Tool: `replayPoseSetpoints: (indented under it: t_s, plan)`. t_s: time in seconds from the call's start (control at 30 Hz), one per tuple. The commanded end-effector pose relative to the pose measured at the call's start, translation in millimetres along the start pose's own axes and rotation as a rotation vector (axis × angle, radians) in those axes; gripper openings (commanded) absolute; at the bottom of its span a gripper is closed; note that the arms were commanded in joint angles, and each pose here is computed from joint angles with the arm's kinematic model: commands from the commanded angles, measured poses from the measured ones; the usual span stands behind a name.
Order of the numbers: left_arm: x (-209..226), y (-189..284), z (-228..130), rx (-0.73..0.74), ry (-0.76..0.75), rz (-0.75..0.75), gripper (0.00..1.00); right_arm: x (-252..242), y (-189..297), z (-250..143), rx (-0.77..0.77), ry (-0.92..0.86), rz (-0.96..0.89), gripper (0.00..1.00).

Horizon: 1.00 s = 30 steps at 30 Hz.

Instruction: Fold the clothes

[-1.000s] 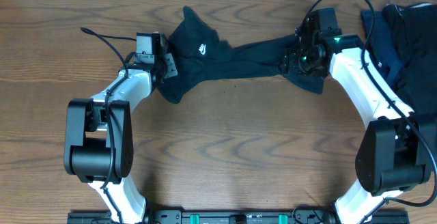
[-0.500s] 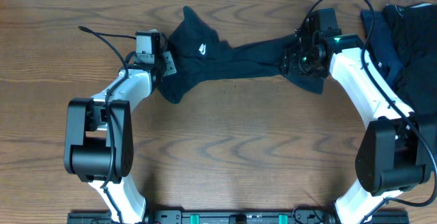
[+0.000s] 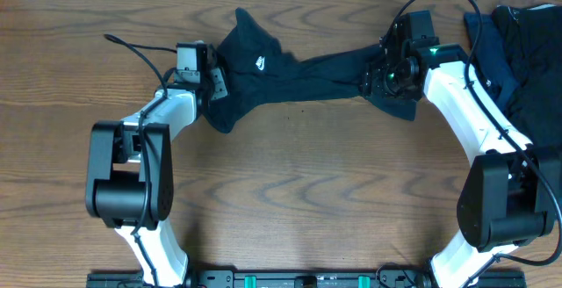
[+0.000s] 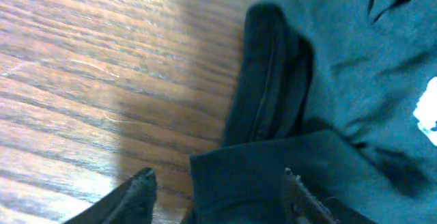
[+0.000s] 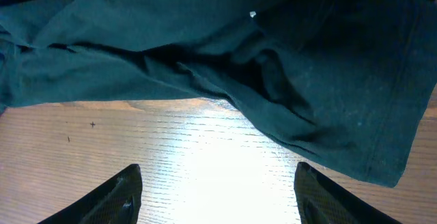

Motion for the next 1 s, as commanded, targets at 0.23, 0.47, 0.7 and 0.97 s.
replayPoseSetpoints:
  t_s: [0.23,0.47,0.7,0.97]
  plan:
    - [6.1,-9.9,-6.4,0.009,-0.009,0.053,0.51,1.6,-3.2,-1.2,0.001,0.021,-0.009,0.7]
    - [-0.2,-7.8,-4.1,0.004,-0.008,-0.007,0.46,1.8,-3.2,-0.8,0.0,0.021,-0.007,0.7]
    - [-5.5,-7.6,-4.3,0.008,-0.008,-0.059,0.45,1.8,-3.2,-0.9,0.0,0.022,-0.008,0.7]
    - [-6.7,2.4,6.3,-0.032,-0.009,-0.063,0.45,1.9,-3.2,-0.7,-0.001,0.021,-0.007,0.71]
Point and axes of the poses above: each gripper's point midway between its finger pads, its own y axis back along the fingers, its own x axis along the line the jaws close on, z = x × y, the point moved 7 cm from there along y, back along the fingers, and after that the axes turned 12 degrees about -y, right-handed, at the moved point
